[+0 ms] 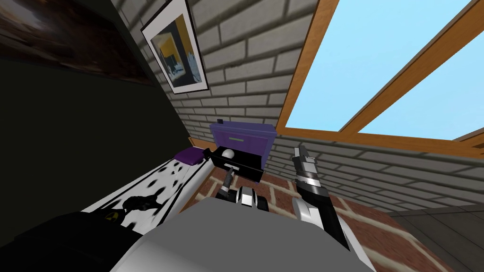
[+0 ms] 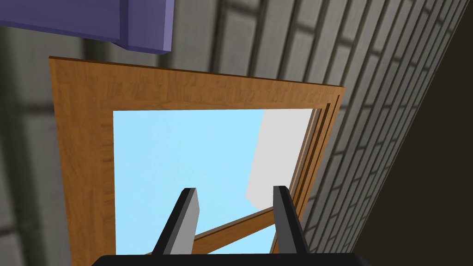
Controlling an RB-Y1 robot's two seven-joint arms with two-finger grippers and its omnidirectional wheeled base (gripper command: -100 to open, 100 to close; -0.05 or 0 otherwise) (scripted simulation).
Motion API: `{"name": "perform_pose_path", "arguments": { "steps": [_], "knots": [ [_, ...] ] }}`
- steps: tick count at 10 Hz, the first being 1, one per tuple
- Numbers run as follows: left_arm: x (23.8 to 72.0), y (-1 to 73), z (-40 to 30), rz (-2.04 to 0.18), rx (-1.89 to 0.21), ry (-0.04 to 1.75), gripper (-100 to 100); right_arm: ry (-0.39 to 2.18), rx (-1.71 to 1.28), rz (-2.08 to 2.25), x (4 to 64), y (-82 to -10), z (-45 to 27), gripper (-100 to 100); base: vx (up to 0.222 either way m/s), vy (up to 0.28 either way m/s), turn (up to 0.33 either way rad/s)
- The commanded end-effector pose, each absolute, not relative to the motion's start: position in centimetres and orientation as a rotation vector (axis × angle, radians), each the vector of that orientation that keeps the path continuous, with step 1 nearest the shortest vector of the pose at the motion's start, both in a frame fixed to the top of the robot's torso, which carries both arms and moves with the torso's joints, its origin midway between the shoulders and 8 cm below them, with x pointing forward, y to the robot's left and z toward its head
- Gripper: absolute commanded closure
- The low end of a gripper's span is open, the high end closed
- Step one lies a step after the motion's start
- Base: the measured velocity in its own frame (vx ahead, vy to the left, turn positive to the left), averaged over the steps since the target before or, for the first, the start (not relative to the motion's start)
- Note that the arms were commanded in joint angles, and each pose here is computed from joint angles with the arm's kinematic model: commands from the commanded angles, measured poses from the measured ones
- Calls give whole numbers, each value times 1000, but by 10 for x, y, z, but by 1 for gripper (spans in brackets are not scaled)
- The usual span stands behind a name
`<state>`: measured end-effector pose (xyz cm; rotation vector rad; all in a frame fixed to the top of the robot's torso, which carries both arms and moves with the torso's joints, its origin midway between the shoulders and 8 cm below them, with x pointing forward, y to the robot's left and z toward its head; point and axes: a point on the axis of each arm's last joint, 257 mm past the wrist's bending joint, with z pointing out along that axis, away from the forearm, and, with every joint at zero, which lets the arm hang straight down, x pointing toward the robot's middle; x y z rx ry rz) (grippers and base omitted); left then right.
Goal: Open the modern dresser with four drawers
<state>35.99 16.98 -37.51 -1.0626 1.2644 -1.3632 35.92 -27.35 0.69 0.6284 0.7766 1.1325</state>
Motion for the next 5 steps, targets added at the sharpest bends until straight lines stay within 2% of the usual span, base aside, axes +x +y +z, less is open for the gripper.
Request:
{"name": "perform_pose_path", "arguments": {
  "steps": [1, 5],
  "knots": [
    [369, 168, -371, -1362, -1063, 1266, -100, 777, 628, 1133, 359, -273, 7, 0, -27, 5, 2],
    [392, 164, -356, -1362, -1063, 1267, -100, 777, 628, 1133, 359, -273, 7, 0, -59, 11, -1]
  ]
}}
